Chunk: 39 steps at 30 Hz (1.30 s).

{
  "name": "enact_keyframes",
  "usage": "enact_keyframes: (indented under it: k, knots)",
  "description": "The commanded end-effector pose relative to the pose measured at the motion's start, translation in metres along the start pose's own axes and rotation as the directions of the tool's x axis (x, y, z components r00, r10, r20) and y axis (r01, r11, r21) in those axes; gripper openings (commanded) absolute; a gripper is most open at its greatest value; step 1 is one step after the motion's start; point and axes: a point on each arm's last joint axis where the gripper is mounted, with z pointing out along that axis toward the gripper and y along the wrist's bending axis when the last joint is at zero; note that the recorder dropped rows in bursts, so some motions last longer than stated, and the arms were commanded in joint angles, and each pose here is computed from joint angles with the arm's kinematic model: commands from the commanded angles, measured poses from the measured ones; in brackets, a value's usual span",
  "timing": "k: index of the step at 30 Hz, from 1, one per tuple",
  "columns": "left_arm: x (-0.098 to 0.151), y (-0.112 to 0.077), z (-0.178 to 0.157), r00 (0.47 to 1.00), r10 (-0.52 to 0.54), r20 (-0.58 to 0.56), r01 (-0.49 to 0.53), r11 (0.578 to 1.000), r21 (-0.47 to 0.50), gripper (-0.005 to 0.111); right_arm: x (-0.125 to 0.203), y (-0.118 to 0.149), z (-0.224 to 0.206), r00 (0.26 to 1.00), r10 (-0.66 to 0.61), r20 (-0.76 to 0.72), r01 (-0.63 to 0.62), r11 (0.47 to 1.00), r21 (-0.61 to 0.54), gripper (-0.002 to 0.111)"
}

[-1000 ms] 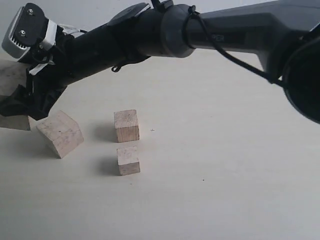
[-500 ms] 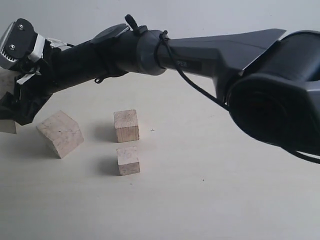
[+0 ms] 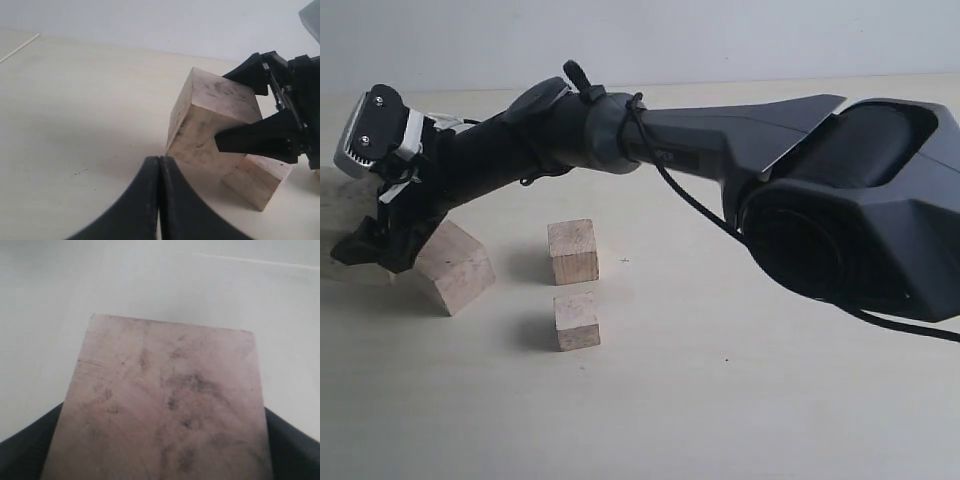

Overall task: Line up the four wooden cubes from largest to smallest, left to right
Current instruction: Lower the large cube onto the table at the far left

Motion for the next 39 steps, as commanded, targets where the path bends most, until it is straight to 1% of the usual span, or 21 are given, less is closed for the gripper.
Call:
enact_keyframes:
  k: [1, 5, 9, 13, 17, 21, 31, 37, 39]
  knots:
    - [0.0, 0.0, 0.0, 1.0, -0.01, 0.014, 0.01, 1.0, 0.002, 0.0, 0.007, -0.017, -0.02, 0.992, 0.084, -0.094, -0.081, 0.996, 0.033, 0.0]
    - [0.0, 0.0, 0.0, 1.0, -0.01, 0.014, 0.01, 1.0, 0.002, 0.0, 0.009, -0.03, -0.042, 0.975, 0.087, -0.204, -0.075, 0.995, 0.067, 0.0]
    - [0.0, 0.0, 0.0, 1.0, -0.01, 0.014, 0.01, 1.0, 0.002, 0.0, 0.0, -0.038, -0.063, 0.967, 0.121, -0.224, -0.103, 0.991, 0.089, 0.0]
    - [0.0, 0.0, 0.0, 1.0, -0.01, 0.014, 0.01, 1.0, 0.002, 0.0, 0.003, -0.04, -0.074, 0.962, 0.131, -0.24, -0.125, 0.991, 0.04, 0.0]
    - [0.0, 0.0, 0.0, 1.0, -0.01, 0.014, 0.01, 1.0, 0.002, 0.0, 0.011, -0.037, -0.08, 0.943, 0.097, -0.32, -0.109, 0.994, -0.02, 0.0]
    - [0.0, 0.0, 0.0, 1.0, -0.01, 0.014, 0.01, 1.0, 0.002, 0.0, 0.019, -0.035, -0.08, 0.927, 0.112, -0.359, -0.136, 0.99, -0.042, 0.0]
    - [0.0, 0.0, 0.0, 1.0, -0.01, 0.014, 0.01, 1.0, 0.002, 0.0, 0.026, -0.041, -0.086, 0.908, 0.11, -0.404, -0.127, 0.992, -0.016, 0.0]
    - [0.0, 0.0, 0.0, 1.0, -0.01, 0.014, 0.01, 1.0, 0.002, 0.0, 0.023, -0.043, -0.081, 0.928, 0.166, -0.332, -0.173, 0.985, 0.01, 0.0]
    - [0.0, 0.0, 0.0, 1.0, -0.01, 0.014, 0.01, 1.0, 0.002, 0.0, 0.027, -0.043, -0.078, 0.93, 0.16, -0.33, -0.166, 0.986, 0.01, 0.0]
